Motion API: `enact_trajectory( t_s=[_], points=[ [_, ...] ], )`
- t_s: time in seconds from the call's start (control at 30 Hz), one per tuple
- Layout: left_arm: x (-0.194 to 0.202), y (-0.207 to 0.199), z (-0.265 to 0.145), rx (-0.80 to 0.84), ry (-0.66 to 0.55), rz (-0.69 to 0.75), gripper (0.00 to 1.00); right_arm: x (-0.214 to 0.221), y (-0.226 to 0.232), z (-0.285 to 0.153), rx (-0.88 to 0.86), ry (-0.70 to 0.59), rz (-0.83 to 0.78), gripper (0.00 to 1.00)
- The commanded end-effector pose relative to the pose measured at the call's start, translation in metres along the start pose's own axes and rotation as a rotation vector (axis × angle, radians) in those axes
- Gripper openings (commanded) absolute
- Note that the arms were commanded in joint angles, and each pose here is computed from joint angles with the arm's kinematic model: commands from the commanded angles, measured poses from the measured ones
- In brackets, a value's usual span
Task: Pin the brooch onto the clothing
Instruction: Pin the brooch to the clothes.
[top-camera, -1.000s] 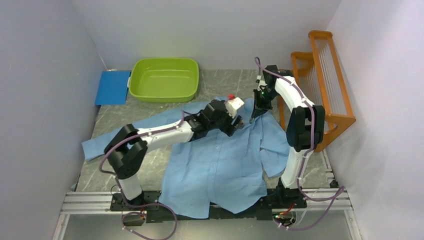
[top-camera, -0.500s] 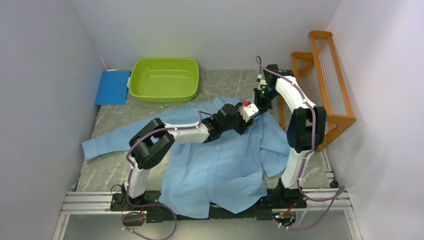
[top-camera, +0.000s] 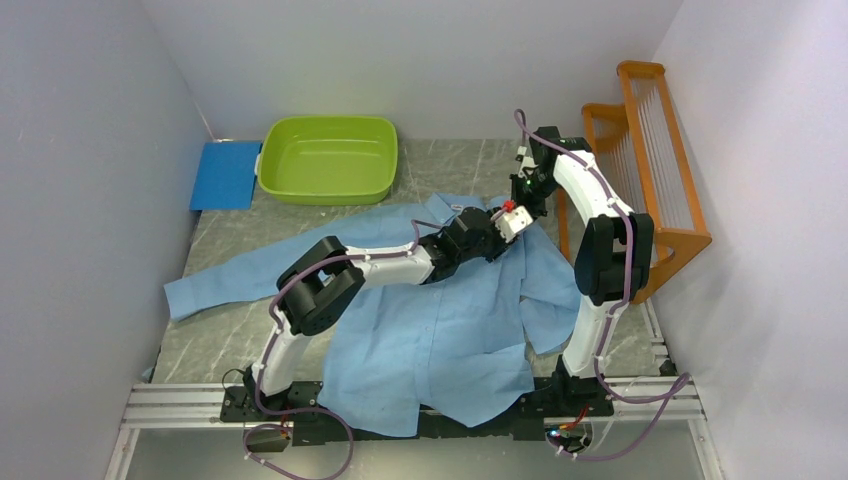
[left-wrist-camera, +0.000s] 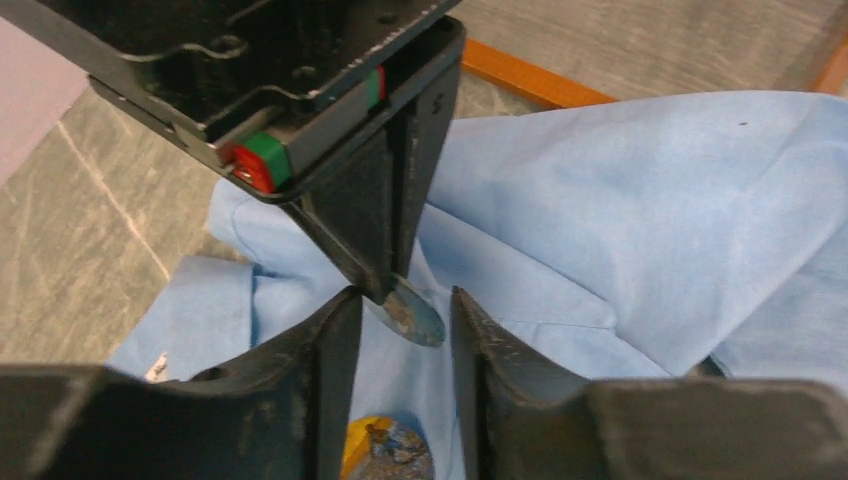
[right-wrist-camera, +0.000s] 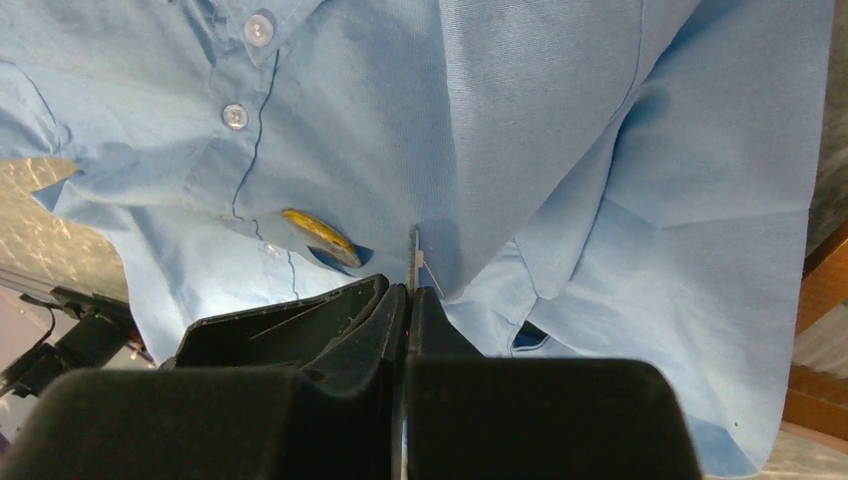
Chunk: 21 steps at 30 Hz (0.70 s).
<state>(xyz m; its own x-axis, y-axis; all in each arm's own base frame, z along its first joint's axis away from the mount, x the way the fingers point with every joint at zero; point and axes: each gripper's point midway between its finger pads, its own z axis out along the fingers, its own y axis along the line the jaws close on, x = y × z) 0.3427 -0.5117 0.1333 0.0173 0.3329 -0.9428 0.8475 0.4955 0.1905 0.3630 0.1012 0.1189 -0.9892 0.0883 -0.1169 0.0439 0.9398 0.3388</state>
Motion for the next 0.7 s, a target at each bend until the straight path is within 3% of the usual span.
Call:
enact_trajectory(
  t_s=[0.0, 0.2, 0.47, 0.53, 0.67],
  points=[
    [-0.005, 0.006, 0.007, -0.038, -0.004, 0.012, 0.35, -0.004, 0.009, -0.022, -0.015, -0.039, -0.010, 0.00],
    [-0.004, 0.008, 0.005, -0.048, 0.013, 0.010, 0.03, -0.005, 0.008, -0.021, -0.016, -0.036, -0.009, 0.00],
    [-0.011, 0.013, -0.007, -0.079, 0.034, -0.061, 0.03, -0.010, 0.016, -0.027, -0.058, -0.059, -0.046, 0.04],
    [-0.013, 0.013, -0.012, -0.085, 0.054, -0.100, 0.03, -0.012, 0.020, -0.032, -0.071, -0.085, -0.069, 0.12],
    [-0.018, 0.013, -0.021, -0.088, 0.093, -0.155, 0.02, -0.021, 0.029, -0.057, -0.116, -0.211, -0.106, 0.46]
  ],
)
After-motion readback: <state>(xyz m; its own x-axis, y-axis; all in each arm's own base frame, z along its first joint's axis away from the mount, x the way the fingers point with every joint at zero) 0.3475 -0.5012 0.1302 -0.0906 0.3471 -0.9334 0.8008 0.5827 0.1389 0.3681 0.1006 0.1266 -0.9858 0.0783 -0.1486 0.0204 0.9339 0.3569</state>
